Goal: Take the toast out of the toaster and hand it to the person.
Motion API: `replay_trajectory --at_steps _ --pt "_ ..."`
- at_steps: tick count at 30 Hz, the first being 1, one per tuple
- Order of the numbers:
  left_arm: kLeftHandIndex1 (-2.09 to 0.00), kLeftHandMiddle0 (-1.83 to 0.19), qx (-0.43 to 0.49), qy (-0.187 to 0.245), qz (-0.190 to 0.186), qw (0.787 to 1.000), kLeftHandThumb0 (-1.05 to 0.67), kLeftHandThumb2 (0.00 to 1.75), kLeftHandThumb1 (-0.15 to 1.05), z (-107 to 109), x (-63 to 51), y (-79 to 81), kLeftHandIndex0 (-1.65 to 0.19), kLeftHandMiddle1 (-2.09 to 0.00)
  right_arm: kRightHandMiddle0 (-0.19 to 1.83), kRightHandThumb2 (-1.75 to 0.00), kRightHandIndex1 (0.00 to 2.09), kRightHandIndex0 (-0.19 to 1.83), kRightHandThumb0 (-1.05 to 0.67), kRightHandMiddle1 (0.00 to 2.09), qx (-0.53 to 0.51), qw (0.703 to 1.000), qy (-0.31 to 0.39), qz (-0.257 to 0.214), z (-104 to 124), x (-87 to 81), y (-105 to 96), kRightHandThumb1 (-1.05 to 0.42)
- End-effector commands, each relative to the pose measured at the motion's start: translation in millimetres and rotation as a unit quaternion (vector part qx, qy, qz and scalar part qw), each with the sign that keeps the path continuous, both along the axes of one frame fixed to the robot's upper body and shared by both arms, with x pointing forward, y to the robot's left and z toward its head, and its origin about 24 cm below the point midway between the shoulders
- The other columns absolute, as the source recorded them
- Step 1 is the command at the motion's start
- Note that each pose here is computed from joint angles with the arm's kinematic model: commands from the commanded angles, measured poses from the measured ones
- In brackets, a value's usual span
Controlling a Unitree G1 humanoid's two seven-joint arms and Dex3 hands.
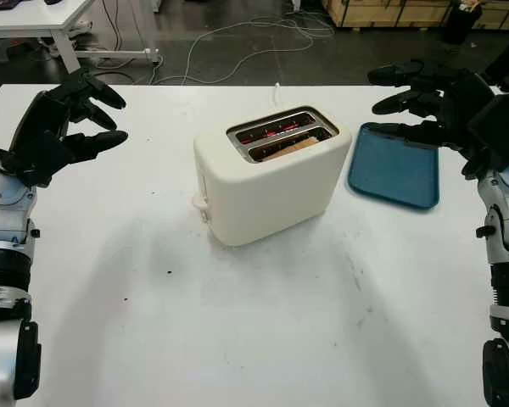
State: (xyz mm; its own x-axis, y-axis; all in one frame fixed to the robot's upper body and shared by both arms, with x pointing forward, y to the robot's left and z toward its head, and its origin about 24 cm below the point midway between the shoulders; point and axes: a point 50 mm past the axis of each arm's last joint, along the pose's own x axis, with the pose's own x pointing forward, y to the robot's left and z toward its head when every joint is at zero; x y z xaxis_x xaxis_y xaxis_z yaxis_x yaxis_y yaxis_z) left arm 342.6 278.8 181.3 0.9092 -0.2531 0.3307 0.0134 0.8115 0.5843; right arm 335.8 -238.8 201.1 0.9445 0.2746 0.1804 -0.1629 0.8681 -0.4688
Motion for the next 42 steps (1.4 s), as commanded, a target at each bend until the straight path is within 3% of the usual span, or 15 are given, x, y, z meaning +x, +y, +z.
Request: replay_trajectory --at_steps 1,42 --pt "-1.41 -0.30 0.001 -0.010 0.001 1.000 -1.05 0.13 0.92 4.4 -0.9 1.3 -0.22 -1.48 0.56 0.00 0.96 0.40 -0.36 0.39 -0.004 1.000 -0.007 0.004 4.1 0.9 1.6 -0.67" --pt "-1.42 -0.30 0.001 -0.010 0.002 1.000 -1.05 0.14 0.92 3.4 -1.5 1.6 -0.22 -1.49 0.57 0.00 0.90 0.43 -0.30 0.37 0.001 1.000 -0.005 -0.003 1.6 -0.7 -1.4 -0.68"
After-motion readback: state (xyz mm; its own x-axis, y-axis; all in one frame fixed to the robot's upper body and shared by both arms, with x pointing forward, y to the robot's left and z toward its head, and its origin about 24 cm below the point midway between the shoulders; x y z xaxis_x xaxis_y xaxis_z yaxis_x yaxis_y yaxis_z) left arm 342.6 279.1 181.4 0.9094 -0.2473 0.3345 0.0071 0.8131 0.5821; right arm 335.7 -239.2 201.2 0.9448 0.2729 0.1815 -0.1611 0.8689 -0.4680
